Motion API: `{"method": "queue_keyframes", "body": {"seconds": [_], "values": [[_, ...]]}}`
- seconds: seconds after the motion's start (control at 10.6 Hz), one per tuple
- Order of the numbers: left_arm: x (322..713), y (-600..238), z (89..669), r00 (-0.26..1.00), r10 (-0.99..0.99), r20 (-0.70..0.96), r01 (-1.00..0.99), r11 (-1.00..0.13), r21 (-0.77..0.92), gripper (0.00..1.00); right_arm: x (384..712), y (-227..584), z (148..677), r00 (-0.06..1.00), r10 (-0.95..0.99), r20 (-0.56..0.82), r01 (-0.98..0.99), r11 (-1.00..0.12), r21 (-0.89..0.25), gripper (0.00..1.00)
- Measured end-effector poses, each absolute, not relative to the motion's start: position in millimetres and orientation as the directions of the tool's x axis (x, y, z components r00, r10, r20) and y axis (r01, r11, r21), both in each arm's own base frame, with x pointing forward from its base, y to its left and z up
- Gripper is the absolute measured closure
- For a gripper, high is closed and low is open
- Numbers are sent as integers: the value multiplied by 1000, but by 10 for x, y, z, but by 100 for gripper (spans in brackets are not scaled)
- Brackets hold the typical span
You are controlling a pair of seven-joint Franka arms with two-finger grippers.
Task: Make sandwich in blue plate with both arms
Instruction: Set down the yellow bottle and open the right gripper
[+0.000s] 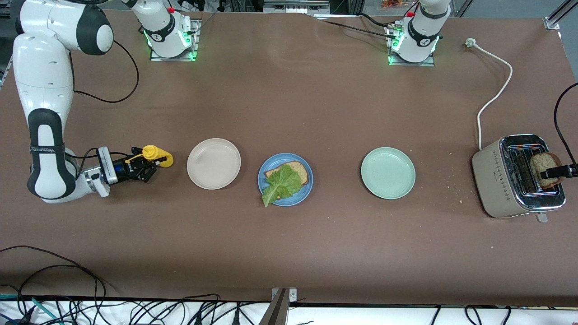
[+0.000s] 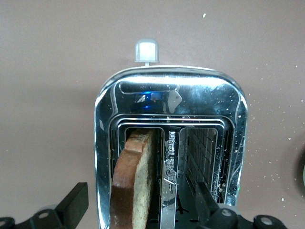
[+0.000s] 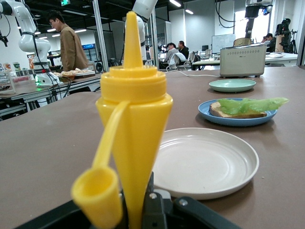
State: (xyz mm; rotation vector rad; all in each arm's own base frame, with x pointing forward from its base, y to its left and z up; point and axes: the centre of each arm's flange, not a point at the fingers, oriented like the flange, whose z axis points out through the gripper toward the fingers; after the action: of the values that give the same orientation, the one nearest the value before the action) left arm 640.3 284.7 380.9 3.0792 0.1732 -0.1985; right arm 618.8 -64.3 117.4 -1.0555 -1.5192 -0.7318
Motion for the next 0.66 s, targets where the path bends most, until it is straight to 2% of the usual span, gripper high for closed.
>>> {"method": "queue_keyframes", "body": {"seconds": [0.28, 0.38, 0.56, 0.66], "values": [[6367, 2873, 3637, 981, 111, -159, 121, -991, 53, 6, 6125, -681, 940, 14, 199, 980, 919, 383, -91, 89], [6356, 2902, 3595, 980, 115, -165, 126, -991, 55, 11, 6100, -676, 870, 21, 193, 981, 919, 382, -95, 88], [6340, 2938, 3570, 978, 121, -169, 132, -990, 53, 41, 6071, -661, 789, 32, 187, 982, 919, 381, -102, 78], [6338, 2945, 3572, 978, 122, -169, 132, -990, 51, 56, 6068, -659, 782, 33, 186, 982, 919, 381, -103, 66]]}}
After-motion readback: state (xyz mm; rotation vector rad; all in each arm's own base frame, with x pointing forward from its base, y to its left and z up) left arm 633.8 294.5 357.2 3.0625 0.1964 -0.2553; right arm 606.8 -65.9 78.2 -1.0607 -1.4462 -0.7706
